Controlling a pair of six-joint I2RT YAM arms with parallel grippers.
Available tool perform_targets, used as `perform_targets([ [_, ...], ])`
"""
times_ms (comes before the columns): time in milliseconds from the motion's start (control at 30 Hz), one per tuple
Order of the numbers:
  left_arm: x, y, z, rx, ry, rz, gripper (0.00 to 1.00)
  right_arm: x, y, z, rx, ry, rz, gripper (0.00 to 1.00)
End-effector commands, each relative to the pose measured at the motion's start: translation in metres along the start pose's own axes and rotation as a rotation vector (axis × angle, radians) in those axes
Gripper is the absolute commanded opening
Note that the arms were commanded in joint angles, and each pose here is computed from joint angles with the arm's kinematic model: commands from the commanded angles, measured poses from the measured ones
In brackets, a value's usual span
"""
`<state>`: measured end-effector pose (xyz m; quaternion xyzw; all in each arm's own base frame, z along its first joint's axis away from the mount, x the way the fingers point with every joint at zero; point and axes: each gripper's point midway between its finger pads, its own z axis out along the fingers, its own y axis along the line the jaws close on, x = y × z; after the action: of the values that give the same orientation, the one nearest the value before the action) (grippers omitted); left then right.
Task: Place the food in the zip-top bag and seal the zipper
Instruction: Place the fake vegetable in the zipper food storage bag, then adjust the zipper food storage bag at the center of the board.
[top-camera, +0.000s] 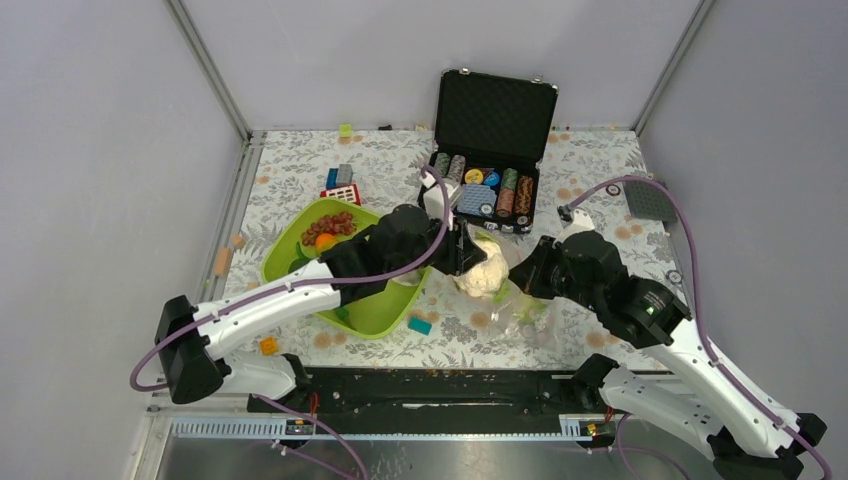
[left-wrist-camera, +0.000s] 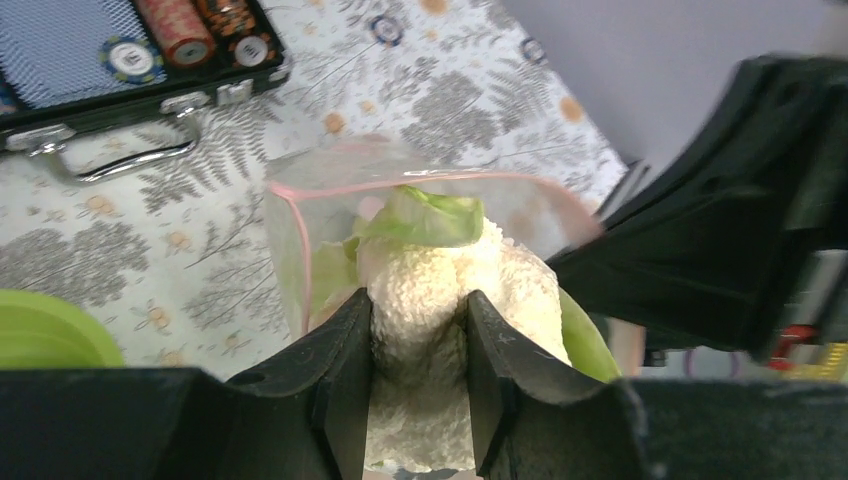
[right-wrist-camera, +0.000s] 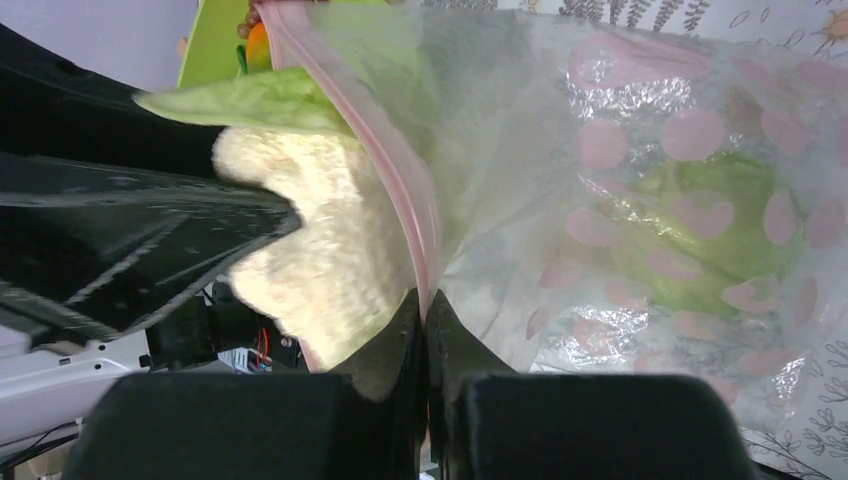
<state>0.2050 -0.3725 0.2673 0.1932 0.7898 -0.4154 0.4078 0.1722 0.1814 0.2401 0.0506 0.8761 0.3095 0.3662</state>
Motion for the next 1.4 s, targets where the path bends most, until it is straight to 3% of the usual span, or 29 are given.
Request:
perform_targets([
  [0,0.039,0.05,0.004,-0.236,0.139,0.16,0.0,-0.055,0.062,-0.04,-0.238,-0.179,0.018,0.0],
  [167,0.054,0.048,0.01,-0.266,0.2,0.217,0.0,-0.059,0.059,-0.039,-0.213,-0.197,0.01,0.0],
  [400,0.043,0.018,0.026,-0.182,0.164,0.081,0.0,-0.046,0.067,-0.025,-0.246,-0.122,0.019,0.0],
  [433,0.039,0.014,0.025,-0.173,0.153,0.069,0.08,-0.046,0.067,-0.025,-0.246,-0.121,0.019,0.0],
  [633,0.024,-0.02,-0.001,-0.016,0.117,0.06,0.9,-0.048,0.051,-0.023,-0.18,-0.152,0.023,0.0],
  [667,0.021,-0.025,-0.009,0.009,0.107,0.06,0.97,-0.049,0.047,-0.022,-0.158,-0.167,0.024,0.0],
  [867,0.013,-0.029,-0.054,0.059,0.034,0.051,0.99,-0.052,0.033,-0.02,-0.098,-0.196,-0.001,0.0],
  [1033,0.016,0.022,-0.072,-0.173,-0.037,-0.001,0.99,-0.051,0.036,-0.022,-0.113,-0.182,-0.021,0.0],
  [1200,0.043,0.048,-0.058,-0.291,0.065,-0.012,0.98,-0.049,0.039,-0.024,-0.13,-0.172,-0.029,0.0],
  [1267,0.052,0.053,-0.049,-0.317,0.106,-0.014,0.88,-0.047,0.04,-0.023,-0.135,-0.164,-0.029,0.0],
  [1367,0.06,0.055,-0.037,-0.321,0.151,-0.017,0.65,-0.044,0.04,-0.022,-0.14,-0.151,-0.029,0.0],
])
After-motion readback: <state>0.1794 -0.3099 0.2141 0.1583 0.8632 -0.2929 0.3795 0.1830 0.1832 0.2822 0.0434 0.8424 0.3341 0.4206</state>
